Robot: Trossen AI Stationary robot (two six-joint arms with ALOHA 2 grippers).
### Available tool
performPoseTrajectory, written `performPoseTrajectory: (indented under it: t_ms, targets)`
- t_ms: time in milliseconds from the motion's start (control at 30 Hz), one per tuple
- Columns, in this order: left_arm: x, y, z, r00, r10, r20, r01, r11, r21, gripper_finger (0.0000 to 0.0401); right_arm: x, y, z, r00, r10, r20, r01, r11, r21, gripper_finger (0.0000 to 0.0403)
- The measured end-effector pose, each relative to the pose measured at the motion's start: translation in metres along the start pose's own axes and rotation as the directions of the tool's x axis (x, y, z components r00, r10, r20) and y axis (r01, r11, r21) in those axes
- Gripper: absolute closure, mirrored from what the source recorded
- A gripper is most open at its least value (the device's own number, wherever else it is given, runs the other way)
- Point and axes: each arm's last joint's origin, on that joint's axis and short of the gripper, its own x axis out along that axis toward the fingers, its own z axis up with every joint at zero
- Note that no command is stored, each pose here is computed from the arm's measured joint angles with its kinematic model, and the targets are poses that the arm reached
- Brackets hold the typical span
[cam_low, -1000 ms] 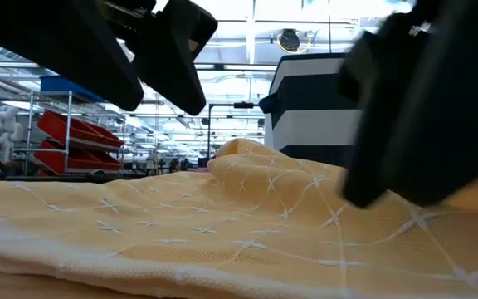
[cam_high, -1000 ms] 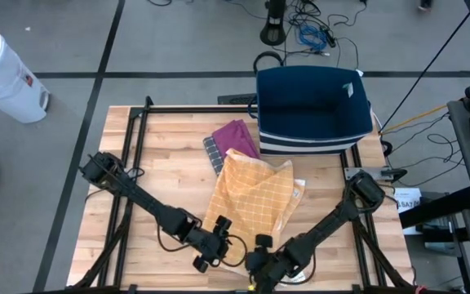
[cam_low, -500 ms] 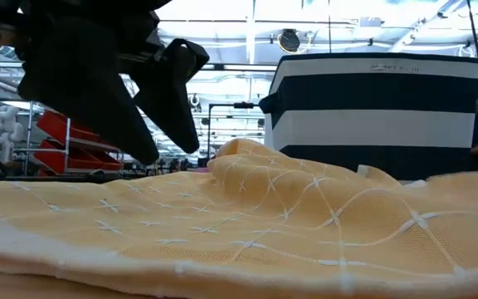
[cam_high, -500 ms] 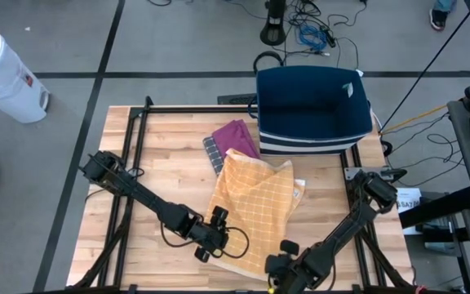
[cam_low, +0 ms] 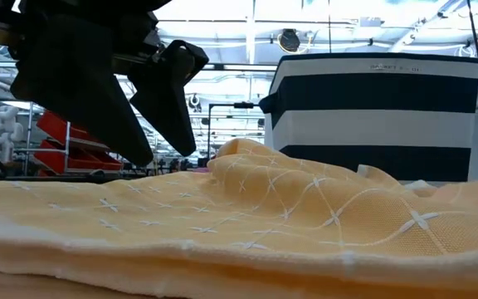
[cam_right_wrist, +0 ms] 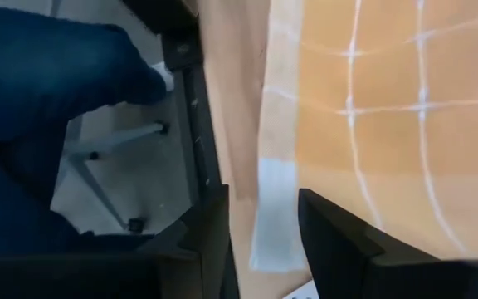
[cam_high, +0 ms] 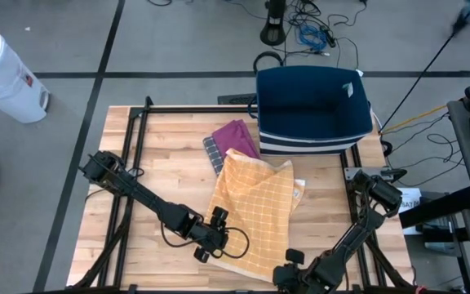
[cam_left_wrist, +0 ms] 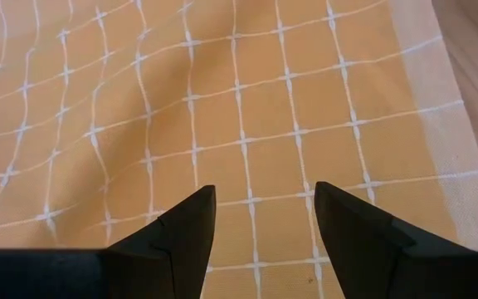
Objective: Fold towel
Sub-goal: Fold the orange checkered towel
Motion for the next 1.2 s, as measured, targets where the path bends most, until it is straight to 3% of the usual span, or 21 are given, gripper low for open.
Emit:
performPoseTrajectory:
  t_ms: [300,433,567,767,833,1200]
  targets:
    - [0.0,0.0,0.0,1.0,-0.001,0.004,0.001,1.0,-0.002,0.0188,0.0,-0.001,0.002,0.999,-0.019,0.035,0.021,0.998,-0.062,0.0198]
    - [0.0,0.001,0.001,1.0,-0.001,0.006,0.001,1.0,-0.005,0.0188,0.004,-0.005,0.018,0.994,-0.026,0.106,0.038,0.992,-0.12,0.015]
    - [0.0,0.001,0.001,1.0,-0.001,0.006,0.001,1.0,-0.006,0.0188,0.007,-0.006,0.039,0.984,0.045,0.173,-0.014,0.984,-0.177,0.0118]
    - [0.0,0.001,0.001,1.0,-0.002,0.006,0.002,1.0,-0.021,0.0188,0.008,-0.002,0.072,0.937,0.245,0.25,-0.194,0.958,-0.211,0.0111]
    - [0.0,0.001,0.001,1.0,-0.002,0.007,0.003,1.0,-0.03,0.0188,0.009,-0.004,0.08,0.927,0.264,0.265,-0.206,0.951,-0.229,0.0114]
    - [0.0,0.001,0.001,1.0,-0.002,0.006,0.003,0.999,-0.032,0.0188,0.017,-0.034,0.083,0.993,0.072,0.094,-0.029,0.92,-0.39,0.0128]
